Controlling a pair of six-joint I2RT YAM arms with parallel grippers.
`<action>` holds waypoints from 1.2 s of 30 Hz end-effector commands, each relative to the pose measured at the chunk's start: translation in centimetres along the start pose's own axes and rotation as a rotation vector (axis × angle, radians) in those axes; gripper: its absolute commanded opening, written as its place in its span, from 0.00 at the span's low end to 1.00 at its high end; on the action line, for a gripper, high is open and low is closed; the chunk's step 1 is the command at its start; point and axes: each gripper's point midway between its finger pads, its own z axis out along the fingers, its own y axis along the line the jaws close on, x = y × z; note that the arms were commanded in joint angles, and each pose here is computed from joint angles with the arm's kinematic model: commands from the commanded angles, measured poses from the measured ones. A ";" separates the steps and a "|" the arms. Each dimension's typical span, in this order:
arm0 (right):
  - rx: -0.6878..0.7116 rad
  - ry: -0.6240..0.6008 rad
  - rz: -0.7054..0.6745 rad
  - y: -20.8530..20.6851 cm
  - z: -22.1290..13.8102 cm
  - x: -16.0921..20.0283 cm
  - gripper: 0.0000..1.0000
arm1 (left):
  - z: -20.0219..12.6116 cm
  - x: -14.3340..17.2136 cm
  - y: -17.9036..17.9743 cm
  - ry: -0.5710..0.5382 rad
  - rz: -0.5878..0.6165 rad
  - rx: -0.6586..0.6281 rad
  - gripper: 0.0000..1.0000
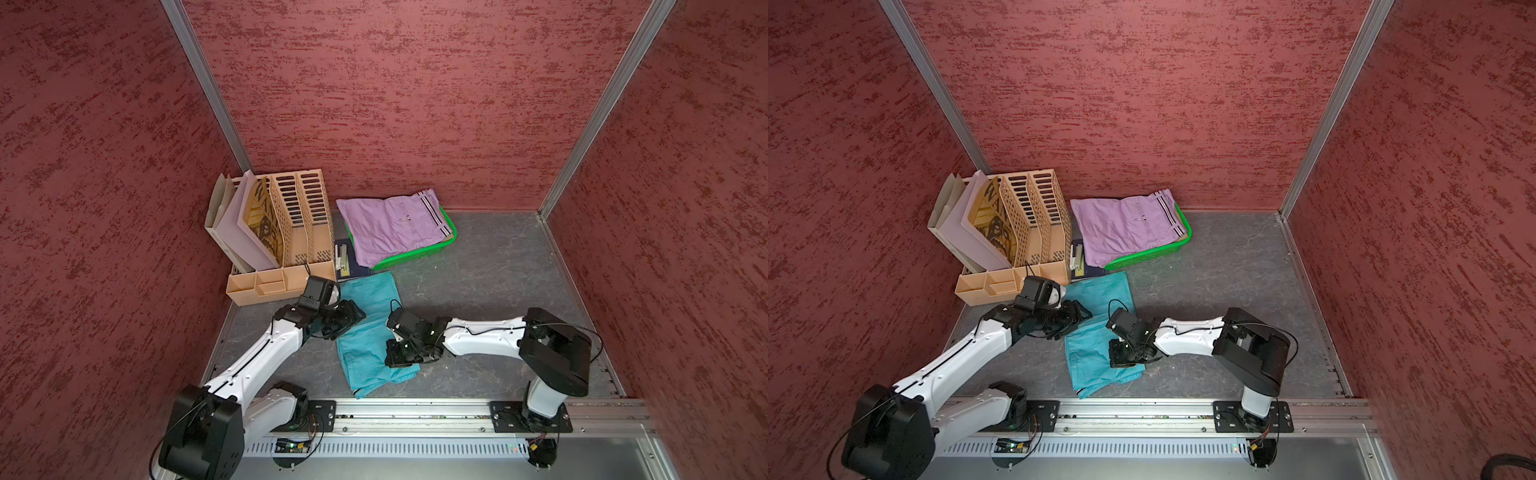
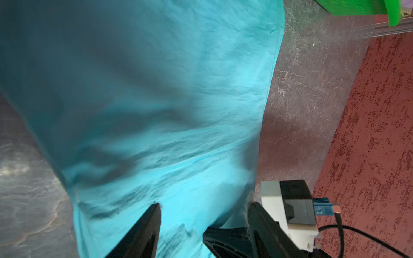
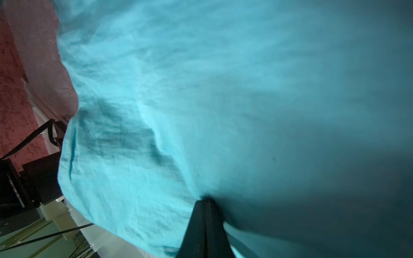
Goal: Put the folded long pants in the basket
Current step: Adjust the long pant at the center of the board, then pick up the long pant at the center of the board.
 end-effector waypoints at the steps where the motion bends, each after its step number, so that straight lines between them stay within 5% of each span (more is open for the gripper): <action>1: 0.361 -0.003 0.134 -11.3 -2.9 0.3 0.03 | -0.2 0.1 0.0 -0.006 0.010 0.010 0.66; 4: 0.319 -0.051 0.245 -14.1 -5.9 -1.5 0.04 | -0.5 0.1 -0.3 -0.006 0.016 0.021 0.66; 11: 0.546 -0.342 0.331 -20.9 -16.2 -9.9 0.18 | -0.8 -0.1 -1.4 0.004 0.043 0.049 0.68; 14: 0.432 -0.416 0.273 -18.4 -17.0 -12.9 0.33 | -0.5 -0.3 -2.3 0.013 0.070 0.075 0.69; 18: 0.173 -0.419 0.195 -13.7 -15.7 -13.9 0.41 | 0.8 -0.8 -3.5 0.028 0.113 0.102 0.71; 22: -0.077 -0.327 0.132 -8.6 -12.4 -12.8 0.40 | 2.6 -1.8 -3.9 0.033 0.142 0.099 0.69; 25: -0.108 -0.267 0.127 -7.2 -9.5 -11.7 0.33 | 3.4 -2.7 -3.8 0.019 0.145 0.100 0.69; 31: -0.028 -0.080 0.132 -7.8 -4.8 -7.4 0.27 | 4.0 -2.8 -2.8 0.036 0.134 0.078 0.69; 36: 0.214 0.086 0.144 -13.1 -5.2 -2.1 0.25 | 3.7 -2.4 -2.1 0.037 0.120 0.082 0.69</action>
